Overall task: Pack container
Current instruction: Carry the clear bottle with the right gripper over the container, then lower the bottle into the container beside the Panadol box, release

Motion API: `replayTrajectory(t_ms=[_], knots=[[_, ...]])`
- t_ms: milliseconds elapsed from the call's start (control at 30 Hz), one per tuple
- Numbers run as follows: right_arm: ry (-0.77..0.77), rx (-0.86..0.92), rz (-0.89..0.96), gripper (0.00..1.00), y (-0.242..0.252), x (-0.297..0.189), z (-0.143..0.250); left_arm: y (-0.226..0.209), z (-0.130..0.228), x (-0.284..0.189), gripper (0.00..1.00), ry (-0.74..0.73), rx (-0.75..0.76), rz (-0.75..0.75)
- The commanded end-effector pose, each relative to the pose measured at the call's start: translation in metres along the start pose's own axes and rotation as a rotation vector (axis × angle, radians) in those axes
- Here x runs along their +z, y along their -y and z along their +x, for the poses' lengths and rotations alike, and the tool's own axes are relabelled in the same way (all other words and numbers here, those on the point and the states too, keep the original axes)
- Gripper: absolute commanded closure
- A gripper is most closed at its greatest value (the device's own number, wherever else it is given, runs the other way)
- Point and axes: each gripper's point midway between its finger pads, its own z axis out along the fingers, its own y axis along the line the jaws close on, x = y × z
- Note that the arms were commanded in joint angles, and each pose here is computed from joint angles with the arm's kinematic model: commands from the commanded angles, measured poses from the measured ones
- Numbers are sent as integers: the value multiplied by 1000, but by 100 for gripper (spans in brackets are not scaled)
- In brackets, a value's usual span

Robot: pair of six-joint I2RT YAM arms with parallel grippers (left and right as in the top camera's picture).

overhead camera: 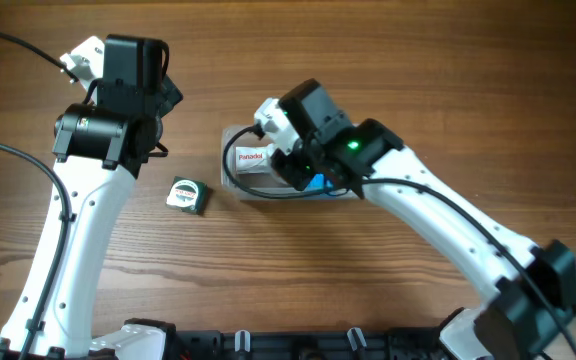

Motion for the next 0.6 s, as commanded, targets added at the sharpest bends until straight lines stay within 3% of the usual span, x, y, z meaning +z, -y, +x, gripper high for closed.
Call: replayTrajectory(t_ms=[0, 400, 567], knots=[[22, -126, -76, 93, -16, 11, -7, -2, -5, -2, 0, 19, -10, -7], [-16, -540, -100, 93, -16, 39, 5, -2, -5, -2, 0, 19, -10, -7], [63, -542, -158, 93, -28, 39, -8, -2, -5, -2, 0, 19, -10, -7]])
